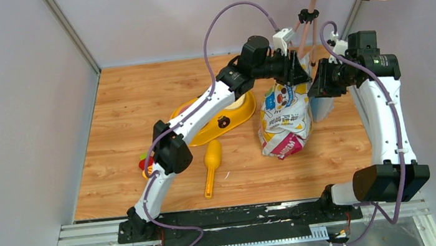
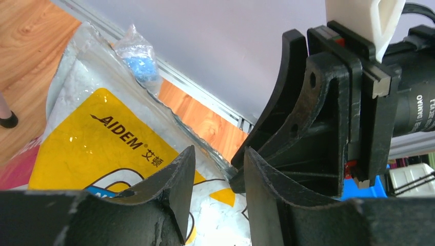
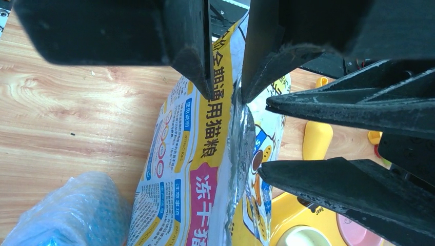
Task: Serve the pet food
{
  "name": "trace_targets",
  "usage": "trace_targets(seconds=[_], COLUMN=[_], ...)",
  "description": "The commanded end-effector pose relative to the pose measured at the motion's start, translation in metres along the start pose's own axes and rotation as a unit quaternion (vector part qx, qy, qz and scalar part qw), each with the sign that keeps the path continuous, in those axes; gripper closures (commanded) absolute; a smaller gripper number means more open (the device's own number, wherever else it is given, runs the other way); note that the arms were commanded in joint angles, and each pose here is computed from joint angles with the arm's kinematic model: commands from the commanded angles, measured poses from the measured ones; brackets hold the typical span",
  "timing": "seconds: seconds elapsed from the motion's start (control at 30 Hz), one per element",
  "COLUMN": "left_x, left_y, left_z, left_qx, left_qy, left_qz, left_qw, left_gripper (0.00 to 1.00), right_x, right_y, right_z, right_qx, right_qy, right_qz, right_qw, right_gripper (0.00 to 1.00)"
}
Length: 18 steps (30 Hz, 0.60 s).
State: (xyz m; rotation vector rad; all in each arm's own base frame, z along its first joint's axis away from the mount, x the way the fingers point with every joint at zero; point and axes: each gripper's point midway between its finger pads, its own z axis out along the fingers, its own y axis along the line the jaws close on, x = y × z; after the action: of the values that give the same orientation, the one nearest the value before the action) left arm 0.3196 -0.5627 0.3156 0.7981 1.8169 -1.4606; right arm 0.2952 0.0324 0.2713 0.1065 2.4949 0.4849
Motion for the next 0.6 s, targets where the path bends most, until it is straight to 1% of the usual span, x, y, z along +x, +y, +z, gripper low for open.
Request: trace_targets(seconds=[0.0,0.03,0.13,0.33,0.57], left_x=[-0.019,-0.016,-0.011,-0.004,0.006], left_y=[-0.009,-0.004,0.005,0.004,0.003], left_z=[0.0,0.0,0.001,0.006,0.015], left_qx=[-0.014,-0.027,-0.041,-0.038,-0.027], left_qy=[-0.029,-0.026,-0.021,-0.014,-0.005], left_qz=[0.02,0.017,0.014,0.011,0.006], left_qw=[0.999,0.999,0.999,0.999,1.0], left_gripper=[0.54,0.56,0.58,0.6,0.65], right_x=[-0.002,-0.001,-0.001,-0.001,0.0], right_y=[0.002,0.001,0.001,0.001,-0.001], right_z=[-0.009,-0.009,-0.008,-0.007,-0.005], right_qx=[0.004,0.005,0.005,0.003,0.006], right_qy=[-0.015,-0.014,-0.013,-0.012,-0.01], right_qz=[-0.015,-0.014,-0.014,-0.013,-0.013], right_qw=[1.0,1.0,1.0,1.0,1.0], right_gripper=[0.73,0.73,0.73,0.73,0.73])
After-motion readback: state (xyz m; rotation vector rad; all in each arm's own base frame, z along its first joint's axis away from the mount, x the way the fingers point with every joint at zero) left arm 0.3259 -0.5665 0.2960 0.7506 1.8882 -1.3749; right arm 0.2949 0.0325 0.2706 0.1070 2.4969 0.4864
